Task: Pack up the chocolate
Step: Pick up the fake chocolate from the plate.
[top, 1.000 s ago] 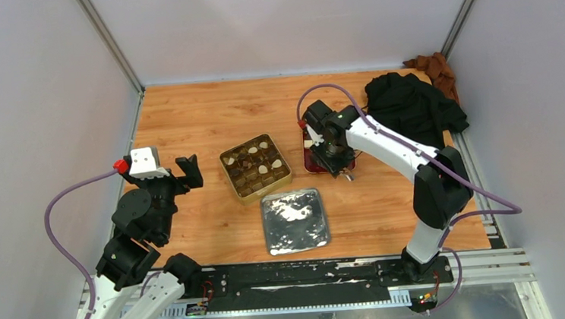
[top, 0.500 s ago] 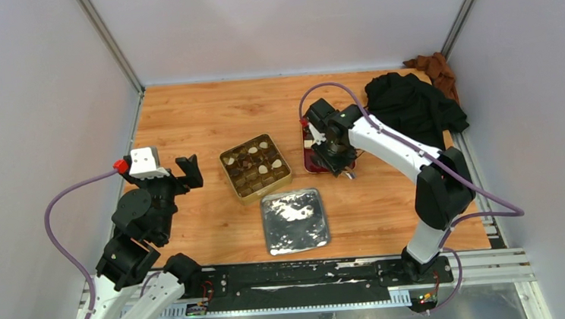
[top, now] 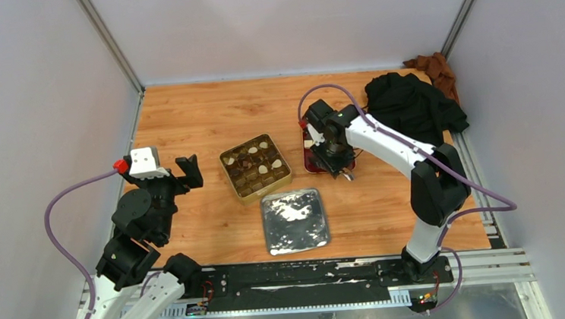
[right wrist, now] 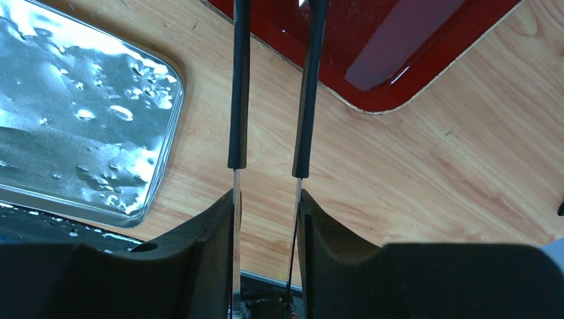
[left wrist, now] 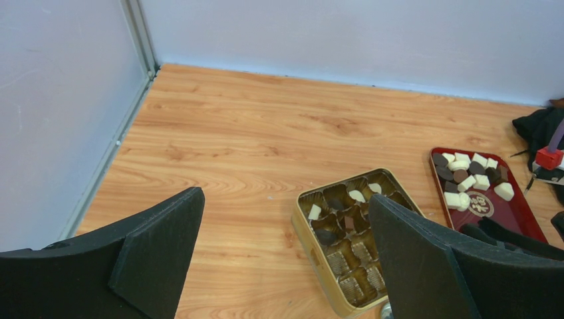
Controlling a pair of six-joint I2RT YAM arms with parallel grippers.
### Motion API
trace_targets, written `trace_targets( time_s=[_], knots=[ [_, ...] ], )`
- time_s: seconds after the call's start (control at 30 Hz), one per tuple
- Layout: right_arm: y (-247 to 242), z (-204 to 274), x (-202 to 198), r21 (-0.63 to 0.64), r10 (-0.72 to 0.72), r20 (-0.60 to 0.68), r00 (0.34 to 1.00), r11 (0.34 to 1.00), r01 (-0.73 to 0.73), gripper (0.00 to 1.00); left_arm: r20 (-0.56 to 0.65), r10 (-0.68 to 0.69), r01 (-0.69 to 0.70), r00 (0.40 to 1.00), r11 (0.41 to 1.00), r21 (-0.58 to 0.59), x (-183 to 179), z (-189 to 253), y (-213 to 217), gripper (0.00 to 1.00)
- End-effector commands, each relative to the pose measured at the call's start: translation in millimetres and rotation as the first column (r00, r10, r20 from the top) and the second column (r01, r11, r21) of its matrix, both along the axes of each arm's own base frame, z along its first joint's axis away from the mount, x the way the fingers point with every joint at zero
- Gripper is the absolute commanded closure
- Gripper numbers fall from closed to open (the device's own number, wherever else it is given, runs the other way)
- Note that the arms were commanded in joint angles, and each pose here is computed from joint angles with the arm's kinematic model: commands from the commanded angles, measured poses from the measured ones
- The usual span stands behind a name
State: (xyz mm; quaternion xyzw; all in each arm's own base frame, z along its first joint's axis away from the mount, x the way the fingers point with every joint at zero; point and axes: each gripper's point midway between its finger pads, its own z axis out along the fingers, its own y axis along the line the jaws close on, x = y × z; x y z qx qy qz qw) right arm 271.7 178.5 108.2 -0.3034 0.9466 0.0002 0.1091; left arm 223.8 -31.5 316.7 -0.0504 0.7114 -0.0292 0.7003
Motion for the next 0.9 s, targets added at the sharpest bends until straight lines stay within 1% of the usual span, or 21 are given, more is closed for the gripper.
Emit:
trace_targets(
  time_s=[0.0, 0.4, 0.87],
  knots=[
    [-2, 0, 6, 0.011, -0.01, -0.005, 1.0, 1.0, 0.01, 0.61, 0.017, 0.011, -0.011, 1.0, 1.0, -0.008, 0, 2, 3, 0.0],
    [-5, 14, 6, 0.031, -0.017, 0.027, 0.999, 0.999, 0.016, 0.76, 0.017, 0.012, -0.011, 1.0, 1.0, -0.009, 0, 2, 3, 0.0],
    [-1, 48, 4, 0.078, -0.015, 0.1, 0.995, 0.997, 0.007, 0.81, 0.017, 0.008, -0.008, 1.0, 1.0, -0.011, 0, 2, 2, 0.0]
  ],
)
